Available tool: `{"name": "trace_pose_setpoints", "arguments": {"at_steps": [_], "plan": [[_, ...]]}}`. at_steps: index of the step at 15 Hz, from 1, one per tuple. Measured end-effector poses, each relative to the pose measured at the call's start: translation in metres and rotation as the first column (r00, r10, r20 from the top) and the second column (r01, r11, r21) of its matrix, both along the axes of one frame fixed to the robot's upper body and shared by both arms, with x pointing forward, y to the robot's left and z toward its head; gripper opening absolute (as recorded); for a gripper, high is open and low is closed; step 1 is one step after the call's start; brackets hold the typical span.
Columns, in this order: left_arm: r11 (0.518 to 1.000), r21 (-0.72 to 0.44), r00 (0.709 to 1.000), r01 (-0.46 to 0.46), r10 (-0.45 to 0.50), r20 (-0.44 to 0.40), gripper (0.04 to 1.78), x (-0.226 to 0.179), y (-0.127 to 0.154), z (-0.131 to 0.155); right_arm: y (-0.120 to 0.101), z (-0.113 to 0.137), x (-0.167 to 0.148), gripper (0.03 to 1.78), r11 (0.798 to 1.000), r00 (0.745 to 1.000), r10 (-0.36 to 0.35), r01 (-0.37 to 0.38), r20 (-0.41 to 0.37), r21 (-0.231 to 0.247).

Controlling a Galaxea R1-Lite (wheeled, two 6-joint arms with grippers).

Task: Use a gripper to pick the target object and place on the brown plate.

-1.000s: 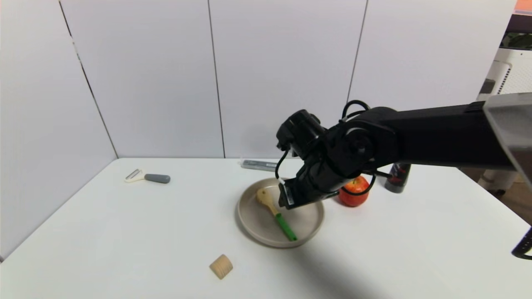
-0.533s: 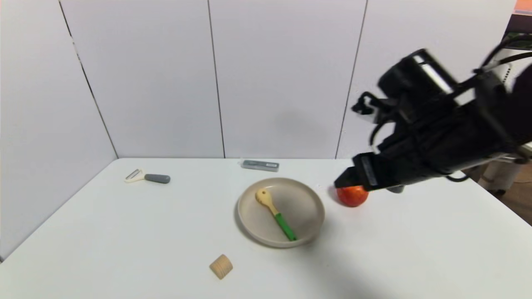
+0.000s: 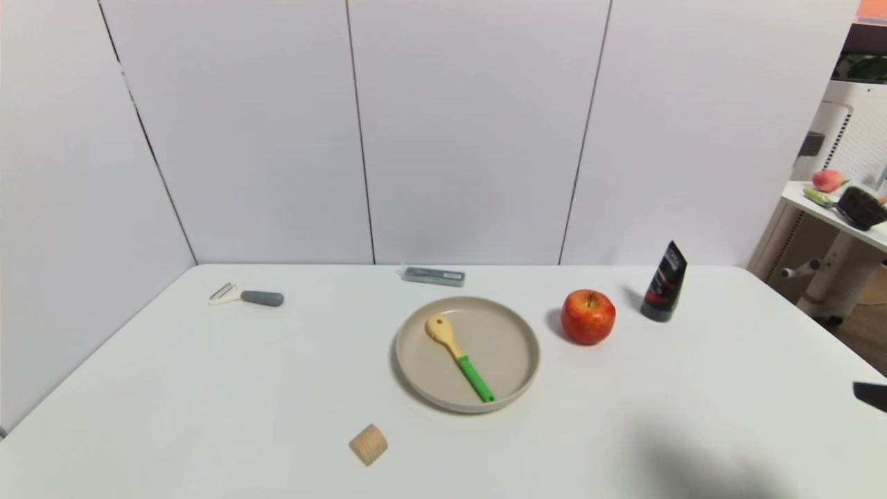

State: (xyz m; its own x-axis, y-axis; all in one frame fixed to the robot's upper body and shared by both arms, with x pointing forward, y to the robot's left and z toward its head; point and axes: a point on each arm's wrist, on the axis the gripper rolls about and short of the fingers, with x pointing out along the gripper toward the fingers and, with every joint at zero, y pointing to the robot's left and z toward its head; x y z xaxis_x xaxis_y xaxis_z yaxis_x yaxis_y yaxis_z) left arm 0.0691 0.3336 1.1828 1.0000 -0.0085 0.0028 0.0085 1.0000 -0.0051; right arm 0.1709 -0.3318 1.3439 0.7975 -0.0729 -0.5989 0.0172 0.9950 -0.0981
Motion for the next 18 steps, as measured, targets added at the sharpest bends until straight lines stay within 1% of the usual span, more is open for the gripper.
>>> {"name": "trace_pose_setpoints", "arguments": {"at_steps": [1,3,4,5,6,7,8,9,10,11,13,14,15,18], "plan": [[1.0,0.0,1.0,0.0,0.0,0.0,1.69,0.0,0.0,0.0,-0.004,-0.019,-0.018,1.64,1.0,0.999,-0.009,0.01,0.043,-0.02],[1.0,0.0,1.0,0.0,0.0,0.0,1.69,0.0,0.0,0.0,-0.007,-0.063,-0.047,1.66,0.998,0.988,-0.014,0.023,0.153,-0.056],[1.0,0.0,1.0,0.001,-0.001,0.0,1.69,0.0,0.0,0.0,-0.008,-0.086,-0.057,1.67,0.997,0.978,-0.014,0.029,0.206,-0.071],[1.0,0.0,1.0,0.001,-0.001,0.0,1.69,0.0,0.0,0.0,-0.008,-0.108,-0.067,1.67,0.996,0.962,-0.011,0.034,0.271,-0.08],[1.0,0.0,1.0,0.0,0.0,0.0,1.69,0.0,0.0,0.0,-0.008,-0.122,-0.075,1.67,0.997,0.936,-0.001,0.029,0.353,-0.075],[1.0,0.0,1.0,0.0,0.0,0.0,1.69,0.0,0.0,0.0,-0.007,-0.132,-0.082,1.68,0.998,0.904,0.025,0.003,0.428,-0.066],[1.0,0.0,1.0,0.0,0.0,0.0,1.69,0.0,0.0,0.0,-0.006,-0.141,-0.089,1.68,0.998,0.871,0.058,-0.034,0.488,-0.059],[1.0,0.0,1.0,0.001,-0.001,0.0,1.69,0.0,0.0,0.0,-0.005,-0.149,-0.094,1.69,0.996,0.848,0.083,-0.066,0.524,-0.052],[1.0,0.0,1.0,0.001,-0.001,0.0,1.69,0.0,0.0,0.0,-0.004,-0.155,-0.097,1.69,0.995,0.833,0.096,-0.09,0.544,-0.038],[1.0,0.0,1.0,0.001,-0.001,0.0,1.69,0.0,0.0,0.0,-0.004,-0.158,-0.098,1.69,0.995,0.824,0.091,-0.099,0.56,-0.016],[1.0,0.0,1.0,0.0,0.0,0.0,1.69,0.0,0.0,0.0,-0.004,-0.161,-0.1,1.69,0.995,0.81,0.054,-0.091,0.584,0.034],[1.0,0.0,1.0,0.001,-0.001,0.0,1.69,0.0,0.0,0.0,-0.005,-0.161,-0.101,1.69,0.995,0.805,0.022,-0.072,0.593,0.062],[1.0,0.0,1.0,0.001,-0.001,0.0,1.69,0.0,0.0,0.0,-0.005,-0.161,-0.101,1.69,0.995,0.801,0.011,-0.068,0.598,0.072],[1.0,-0.001,1.0,0.001,-0.001,0.0,1.69,0.0,0.0,0.0,-0.005,-0.161,-0.102,1.69,0.995,0.797,0.008,-0.067,0.604,0.075]]}}
